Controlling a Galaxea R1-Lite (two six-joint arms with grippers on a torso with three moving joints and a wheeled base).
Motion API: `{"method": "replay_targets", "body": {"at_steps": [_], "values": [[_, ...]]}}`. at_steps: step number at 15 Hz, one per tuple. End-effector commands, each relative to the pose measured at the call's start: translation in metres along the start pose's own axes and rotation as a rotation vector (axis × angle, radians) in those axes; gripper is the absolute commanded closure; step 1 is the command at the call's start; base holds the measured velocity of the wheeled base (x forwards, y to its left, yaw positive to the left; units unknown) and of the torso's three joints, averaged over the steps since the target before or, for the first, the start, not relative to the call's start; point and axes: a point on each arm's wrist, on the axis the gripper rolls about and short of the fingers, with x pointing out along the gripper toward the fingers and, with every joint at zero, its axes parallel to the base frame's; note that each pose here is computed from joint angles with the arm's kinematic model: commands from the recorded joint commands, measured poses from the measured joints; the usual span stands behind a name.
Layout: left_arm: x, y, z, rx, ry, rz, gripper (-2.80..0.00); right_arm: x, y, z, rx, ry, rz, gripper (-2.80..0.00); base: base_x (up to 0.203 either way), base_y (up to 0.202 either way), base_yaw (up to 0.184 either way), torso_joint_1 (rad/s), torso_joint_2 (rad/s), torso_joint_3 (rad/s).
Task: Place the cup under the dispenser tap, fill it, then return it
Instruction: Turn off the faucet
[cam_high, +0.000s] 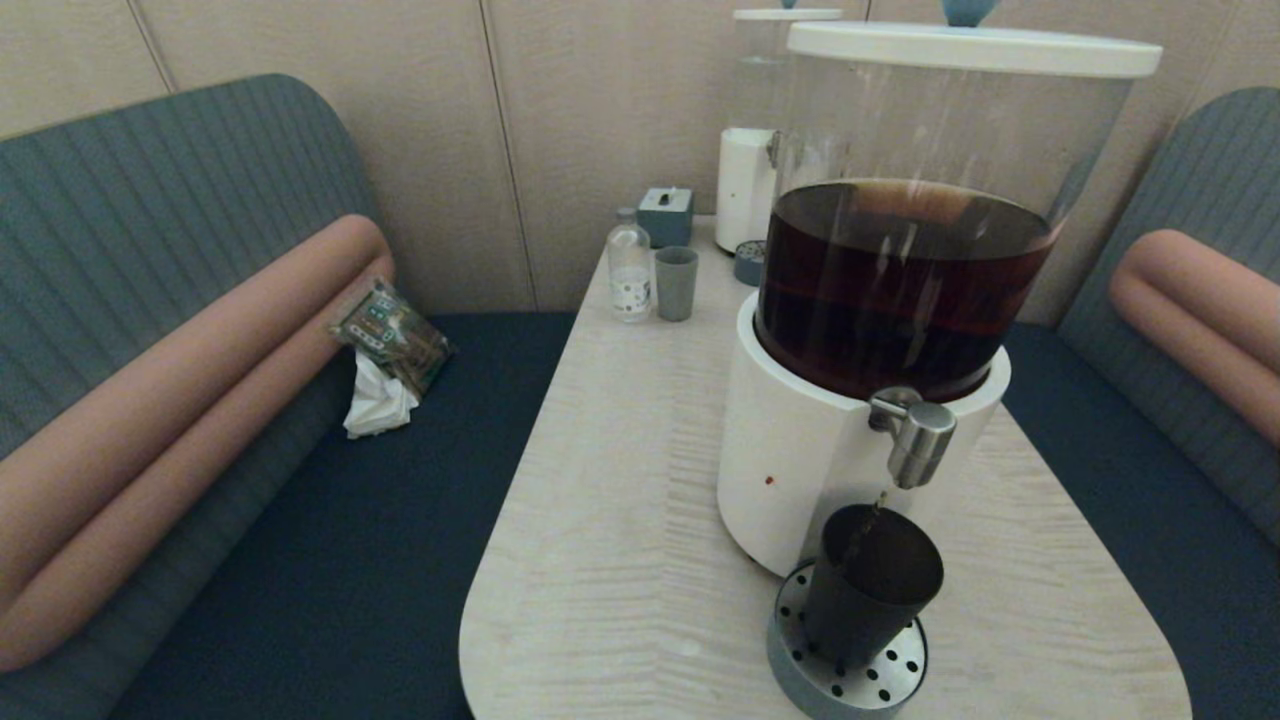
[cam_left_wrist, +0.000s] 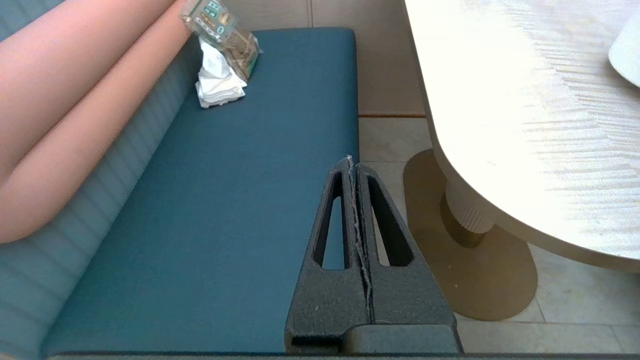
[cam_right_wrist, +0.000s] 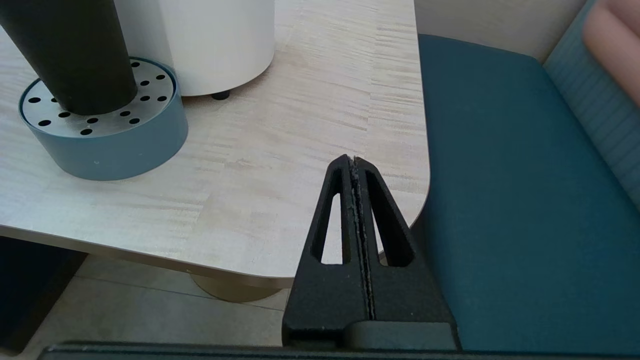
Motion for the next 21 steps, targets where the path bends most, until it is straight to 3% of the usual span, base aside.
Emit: {"method": "replay_targets", "body": {"at_steps": [1, 5, 7, 10, 13, 15, 19, 21], "values": [[0.000, 0.000, 0.000, 0.003, 0.003, 0.001, 0.00, 0.000, 0.000, 0.000, 0.000, -0.004, 0.000, 0.00, 0.000, 0.000, 0.000, 0.000, 0.00, 0.000], [-0.001, 0.000, 0.002, -0.006, -0.011, -0.001, 0.00, 0.000, 0.000, 0.000, 0.000, -0.002, 0.000, 0.00, 0.000, 0.000, 0.000, 0.000, 0.00, 0.000], [-0.003, 0.000, 0.010, 0.025, -0.023, -0.013, 0.00, 0.000, 0.000, 0.000, 0.000, -0.004, 0.000, 0.00, 0.000, 0.000, 0.000, 0.000, 0.00, 0.000], [-0.013, -0.001, 0.071, 0.013, -0.078, -0.075, 0.00, 0.000, 0.000, 0.000, 0.000, -0.004, 0.000, 0.00, 0.000, 0.000, 0.000, 0.000, 0.00, 0.000], [0.004, -0.002, 0.139, -0.045, -0.032, -0.153, 0.00, 0.000, 0.000, 0.000, 0.000, -0.004, 0.000, 0.00, 0.000, 0.000, 0.000, 0.000, 0.00, 0.000], [0.029, -0.002, 0.173, -0.077, 0.013, -0.212, 0.00, 0.000, 0.000, 0.000, 0.000, -0.003, 0.000, 0.00, 0.000, 0.000, 0.000, 0.000, 0.00, 0.000], [0.111, -0.005, 0.209, -0.126, 0.138, -0.390, 0.00, 0.000, 0.000, 0.000, 0.000, -0.004, 0.000, 0.00, 0.000, 0.000, 0.000, 0.000, 0.00, 0.000], [0.147, -0.010, 0.229, -0.175, 0.160, -0.495, 0.00, 0.000, 0.000, 0.000, 0.000, -0.004, 0.000, 0.00, 0.000, 0.000, 0.000, 0.000, 0.00, 0.000]]}}
